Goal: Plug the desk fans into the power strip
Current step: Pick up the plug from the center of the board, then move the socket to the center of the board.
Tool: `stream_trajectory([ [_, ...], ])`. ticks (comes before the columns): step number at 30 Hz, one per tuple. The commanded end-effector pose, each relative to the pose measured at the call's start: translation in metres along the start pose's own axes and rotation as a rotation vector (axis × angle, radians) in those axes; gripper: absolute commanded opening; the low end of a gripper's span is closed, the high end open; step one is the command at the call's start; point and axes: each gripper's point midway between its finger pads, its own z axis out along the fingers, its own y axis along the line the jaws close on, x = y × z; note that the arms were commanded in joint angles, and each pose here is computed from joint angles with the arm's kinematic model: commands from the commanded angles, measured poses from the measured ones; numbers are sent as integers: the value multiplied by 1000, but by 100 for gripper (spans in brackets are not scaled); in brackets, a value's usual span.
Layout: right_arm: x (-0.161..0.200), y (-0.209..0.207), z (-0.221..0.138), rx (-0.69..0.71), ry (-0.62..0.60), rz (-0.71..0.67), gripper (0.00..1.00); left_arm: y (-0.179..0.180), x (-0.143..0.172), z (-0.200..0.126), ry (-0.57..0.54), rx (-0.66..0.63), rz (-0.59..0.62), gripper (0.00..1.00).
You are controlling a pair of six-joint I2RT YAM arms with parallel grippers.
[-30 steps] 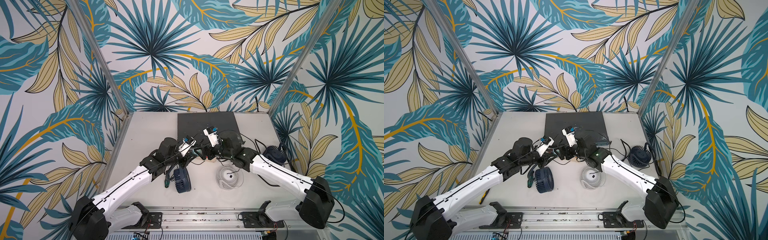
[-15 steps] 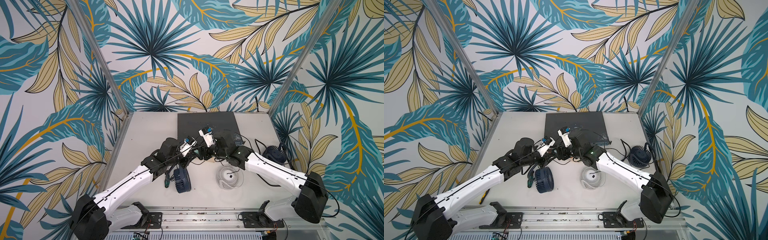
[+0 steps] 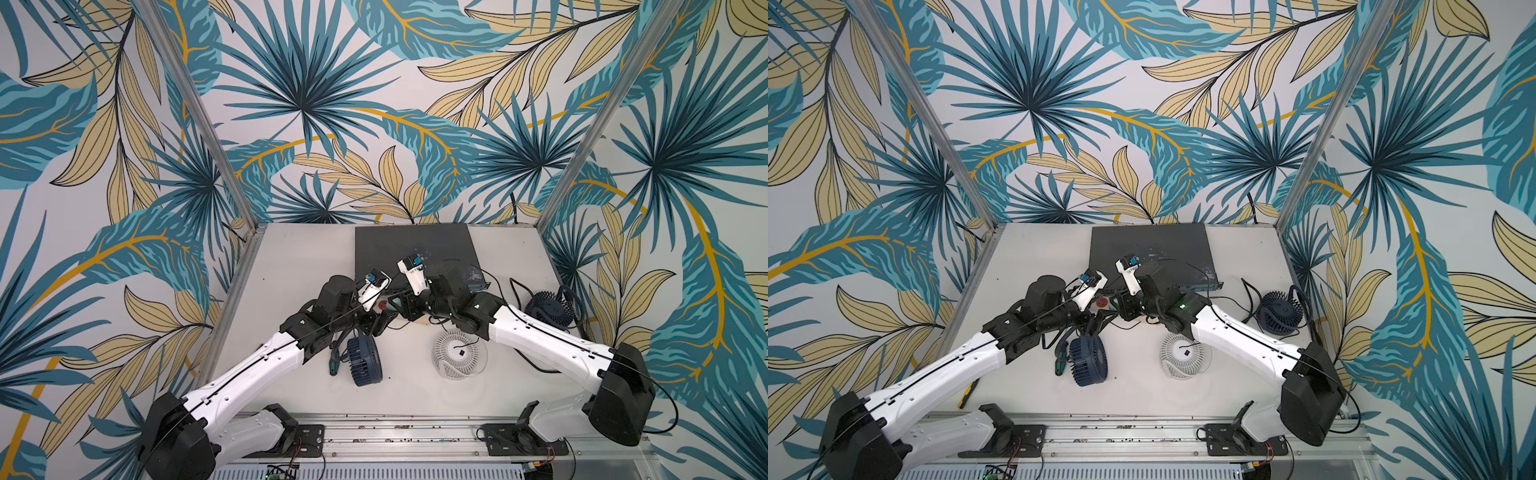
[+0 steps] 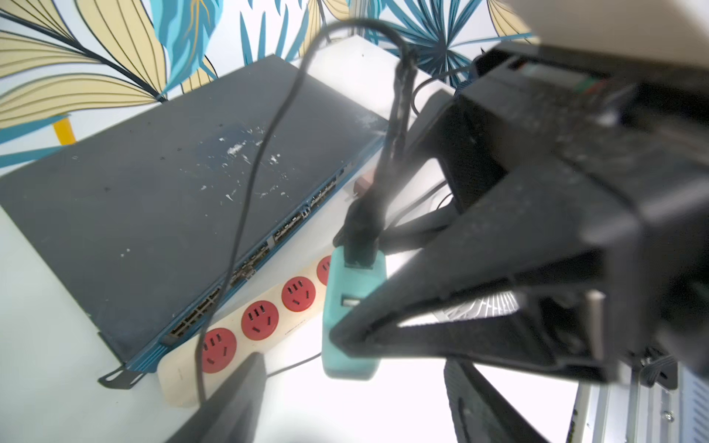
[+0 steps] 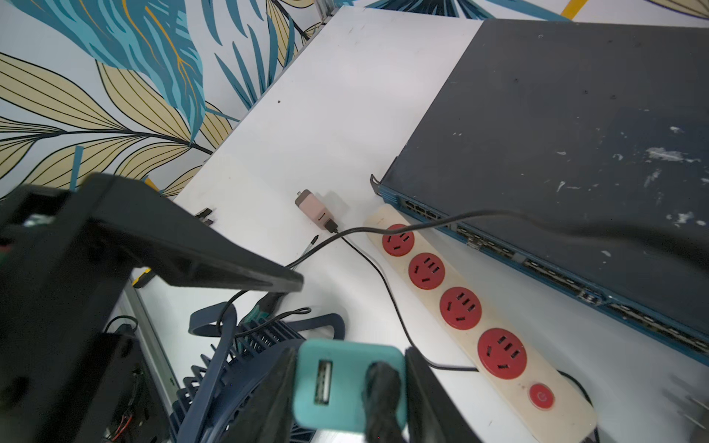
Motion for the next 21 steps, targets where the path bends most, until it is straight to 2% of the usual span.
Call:
stream_trajectory([
  [1, -33, -15, -26, 112, -157, -7, 18, 18, -18, -21, -94, -132, -47, 96],
  [4, -43, -34, -37, 203, -232, 34, 14, 43, -20, -33, -105, -228, -138, 100],
  [6, -45, -51, -40, 269, -276, 73, 9, 68, -14, -36, -87, -263, -252, 100],
  [10, -40, -84, -45, 358, -330, 161, 7, 115, 8, -30, -46, -302, -455, 100],
  [16, -31, -125, -66, 426, -406, 279, 7, 158, 41, -3, 91, -370, -553, 100],
  [21, -18, -133, -67, 423, -405, 320, 7, 169, 68, 30, 228, -325, -606, 100],
])
